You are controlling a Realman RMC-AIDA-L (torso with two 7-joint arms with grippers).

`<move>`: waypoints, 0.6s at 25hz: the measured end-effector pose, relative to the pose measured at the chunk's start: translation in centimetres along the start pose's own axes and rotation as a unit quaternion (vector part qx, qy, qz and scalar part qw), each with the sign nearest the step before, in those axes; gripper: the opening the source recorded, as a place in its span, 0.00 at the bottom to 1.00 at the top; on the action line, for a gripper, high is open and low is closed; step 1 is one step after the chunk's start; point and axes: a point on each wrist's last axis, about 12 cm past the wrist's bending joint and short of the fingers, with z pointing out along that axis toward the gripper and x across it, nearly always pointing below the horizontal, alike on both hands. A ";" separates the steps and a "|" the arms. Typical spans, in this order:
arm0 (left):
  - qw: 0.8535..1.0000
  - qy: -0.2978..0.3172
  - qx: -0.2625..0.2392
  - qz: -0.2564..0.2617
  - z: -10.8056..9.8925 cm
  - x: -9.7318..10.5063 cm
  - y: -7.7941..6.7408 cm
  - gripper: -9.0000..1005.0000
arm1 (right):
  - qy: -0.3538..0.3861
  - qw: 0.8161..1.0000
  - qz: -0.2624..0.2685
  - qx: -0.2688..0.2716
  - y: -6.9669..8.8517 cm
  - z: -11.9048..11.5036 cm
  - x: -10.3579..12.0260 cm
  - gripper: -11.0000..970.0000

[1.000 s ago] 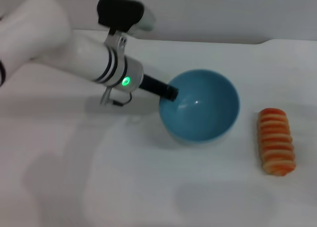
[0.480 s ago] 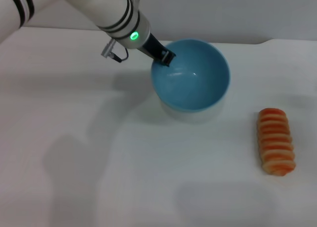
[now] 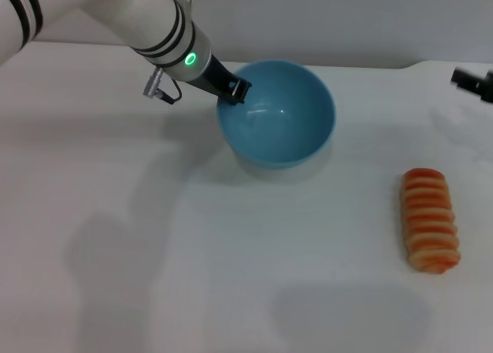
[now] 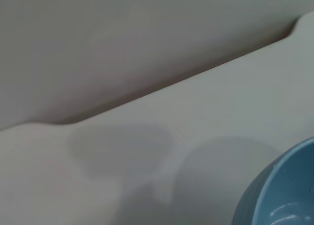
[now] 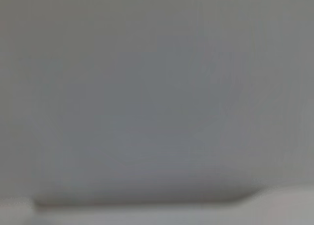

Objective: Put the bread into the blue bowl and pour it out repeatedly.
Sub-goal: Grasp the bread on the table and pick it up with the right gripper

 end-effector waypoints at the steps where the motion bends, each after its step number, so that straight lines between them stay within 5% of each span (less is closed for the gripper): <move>1: 1.000 -0.001 0.000 -0.004 0.0 0.1 0.1 0.01 | 0.025 1.000 0.001 -0.004 0.2 -0.1 -0.6 0.67; 9: 1.000 -0.024 -0.006 -0.016 0.3 0.1 0.7 0.01 | 0.145 0.987 0.047 -0.049 0.4 -2.7 -3.5 0.67; 15: 0.999 -0.032 -0.005 -0.031 0.2 0.1 1.1 0.01 | 0.205 0.976 0.044 -0.054 -0.3 -4.4 -3.1 0.67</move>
